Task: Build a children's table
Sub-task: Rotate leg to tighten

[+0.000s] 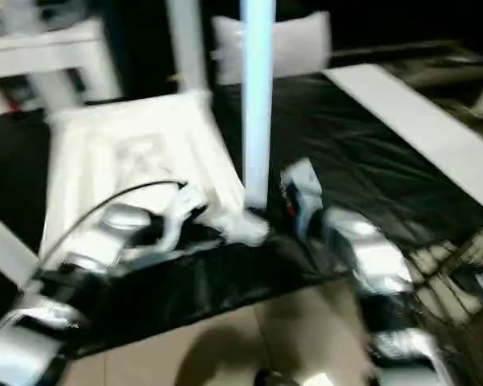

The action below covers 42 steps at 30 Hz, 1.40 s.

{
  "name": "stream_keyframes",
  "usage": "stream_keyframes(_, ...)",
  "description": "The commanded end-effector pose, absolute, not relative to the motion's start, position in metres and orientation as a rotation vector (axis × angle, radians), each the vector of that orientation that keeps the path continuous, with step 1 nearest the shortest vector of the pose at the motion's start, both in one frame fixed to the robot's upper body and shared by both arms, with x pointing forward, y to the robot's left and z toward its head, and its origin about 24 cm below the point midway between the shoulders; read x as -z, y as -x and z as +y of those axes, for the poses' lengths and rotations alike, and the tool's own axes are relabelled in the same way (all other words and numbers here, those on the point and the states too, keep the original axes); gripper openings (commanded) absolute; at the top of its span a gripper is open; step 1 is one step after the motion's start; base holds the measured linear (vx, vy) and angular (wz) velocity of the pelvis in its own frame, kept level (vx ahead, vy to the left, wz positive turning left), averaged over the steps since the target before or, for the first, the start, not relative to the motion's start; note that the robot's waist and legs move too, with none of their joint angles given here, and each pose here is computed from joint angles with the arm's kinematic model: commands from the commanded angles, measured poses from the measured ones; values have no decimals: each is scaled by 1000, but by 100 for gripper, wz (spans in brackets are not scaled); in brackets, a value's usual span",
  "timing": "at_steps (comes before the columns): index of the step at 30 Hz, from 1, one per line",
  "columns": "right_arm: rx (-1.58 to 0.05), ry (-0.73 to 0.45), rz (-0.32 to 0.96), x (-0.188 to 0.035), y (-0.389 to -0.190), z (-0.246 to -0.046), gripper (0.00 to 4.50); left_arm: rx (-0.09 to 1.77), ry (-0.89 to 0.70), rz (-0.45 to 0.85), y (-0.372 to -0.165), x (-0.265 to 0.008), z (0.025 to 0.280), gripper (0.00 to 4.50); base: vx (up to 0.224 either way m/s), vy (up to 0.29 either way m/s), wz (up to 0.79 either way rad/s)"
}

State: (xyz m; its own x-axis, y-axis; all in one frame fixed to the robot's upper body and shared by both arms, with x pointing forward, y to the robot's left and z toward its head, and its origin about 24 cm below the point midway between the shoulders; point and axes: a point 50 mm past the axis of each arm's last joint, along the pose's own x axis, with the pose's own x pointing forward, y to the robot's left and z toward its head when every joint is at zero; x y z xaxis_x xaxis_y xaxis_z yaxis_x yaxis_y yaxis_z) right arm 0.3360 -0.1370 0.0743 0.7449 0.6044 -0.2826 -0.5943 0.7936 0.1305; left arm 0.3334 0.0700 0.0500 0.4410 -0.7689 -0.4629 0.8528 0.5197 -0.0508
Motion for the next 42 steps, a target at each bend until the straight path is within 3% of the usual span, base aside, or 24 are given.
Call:
stream_keyframes(1,-638,-46,344,-68,-339,-119,228,1046,-146,323,-338,-76,39,0,0,0,0)
stream_keyframes(5,-611,-90,289,-71,-343,-111,273,975,-142,282,-342,-84,34,0,0,0,0)
stream_keyframes(10,-620,-54,242,-73,-341,-114,320,972,-173,292,-343,-83,42,0,0,0,0)
stream_keyframes(15,-667,-14,196,-77,-333,-133,368,1060,-215,282,-340,-81,54,0,0,0,0)
stream_keyframes(22,-855,69,197,-80,-304,-171,435,1223,-316,317,-335,-75,84,0,0,0,0)
stream_keyframes(32,-975,102,292,-76,-270,-201,447,1565,-535,342,-319,-69,111,0,0,0,0)
stream_keyframes(39,-933,49,283,-74,-266,-203,447,1552,-554,266,-328,-74,111,0,0,0,0)
stream_keyframes(42,-910,37,262,-72,-262,-203,447,1413,-590,313,-337,-69,120,0,0,0,0)
